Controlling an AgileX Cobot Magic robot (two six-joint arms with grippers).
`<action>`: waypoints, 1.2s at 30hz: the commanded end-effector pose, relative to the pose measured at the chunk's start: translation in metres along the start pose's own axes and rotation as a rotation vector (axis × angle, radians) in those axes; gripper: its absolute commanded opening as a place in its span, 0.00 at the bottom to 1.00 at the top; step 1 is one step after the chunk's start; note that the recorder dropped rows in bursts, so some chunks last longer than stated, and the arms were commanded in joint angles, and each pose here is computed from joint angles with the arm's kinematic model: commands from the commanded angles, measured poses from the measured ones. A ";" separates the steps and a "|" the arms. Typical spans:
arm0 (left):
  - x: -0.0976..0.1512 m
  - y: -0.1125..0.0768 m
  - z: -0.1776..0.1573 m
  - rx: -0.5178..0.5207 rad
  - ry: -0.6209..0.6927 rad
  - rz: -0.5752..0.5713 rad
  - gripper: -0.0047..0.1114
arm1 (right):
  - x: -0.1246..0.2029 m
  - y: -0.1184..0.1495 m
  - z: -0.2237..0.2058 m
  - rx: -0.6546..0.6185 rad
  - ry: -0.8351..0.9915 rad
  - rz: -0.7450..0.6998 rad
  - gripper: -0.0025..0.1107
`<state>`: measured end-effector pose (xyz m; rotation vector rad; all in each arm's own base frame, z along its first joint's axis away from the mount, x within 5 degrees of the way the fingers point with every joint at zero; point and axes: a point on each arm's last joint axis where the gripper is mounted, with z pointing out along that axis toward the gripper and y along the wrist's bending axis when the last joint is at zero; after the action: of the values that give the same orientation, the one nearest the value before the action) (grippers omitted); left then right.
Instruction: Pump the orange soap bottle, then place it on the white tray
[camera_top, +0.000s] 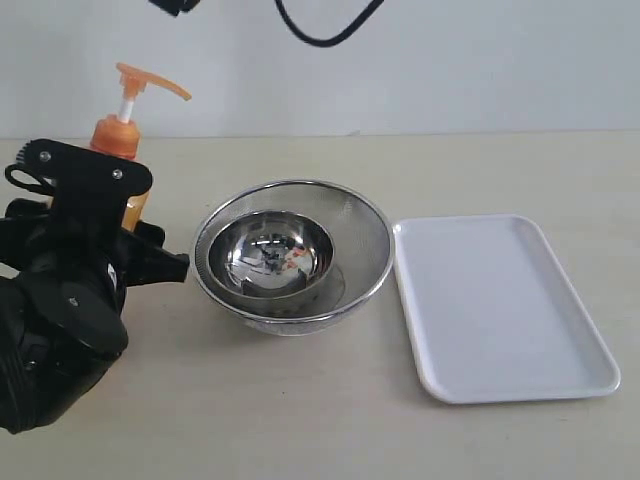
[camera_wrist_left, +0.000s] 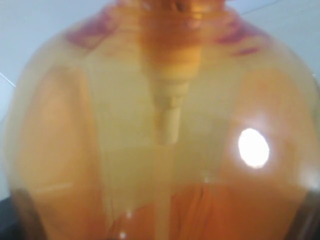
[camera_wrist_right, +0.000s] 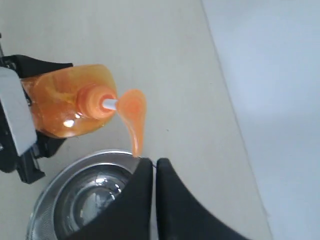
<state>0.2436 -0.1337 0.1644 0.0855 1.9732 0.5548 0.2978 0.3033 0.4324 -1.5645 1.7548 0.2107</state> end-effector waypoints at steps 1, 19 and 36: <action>-0.010 0.005 -0.002 -0.055 -0.076 0.011 0.08 | 0.001 -0.007 -0.024 0.099 0.021 -0.013 0.02; -0.033 0.005 -0.002 -0.112 -0.145 -0.090 0.08 | 0.015 -0.024 -0.007 0.084 0.025 0.074 0.02; -0.032 -0.014 0.008 -0.106 -0.130 -0.069 0.08 | 0.013 -0.026 0.012 0.076 -0.022 0.108 0.02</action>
<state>0.2629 -0.1478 0.1663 0.0008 1.9044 0.5911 0.3218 0.2891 0.4314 -1.4245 1.8070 0.1876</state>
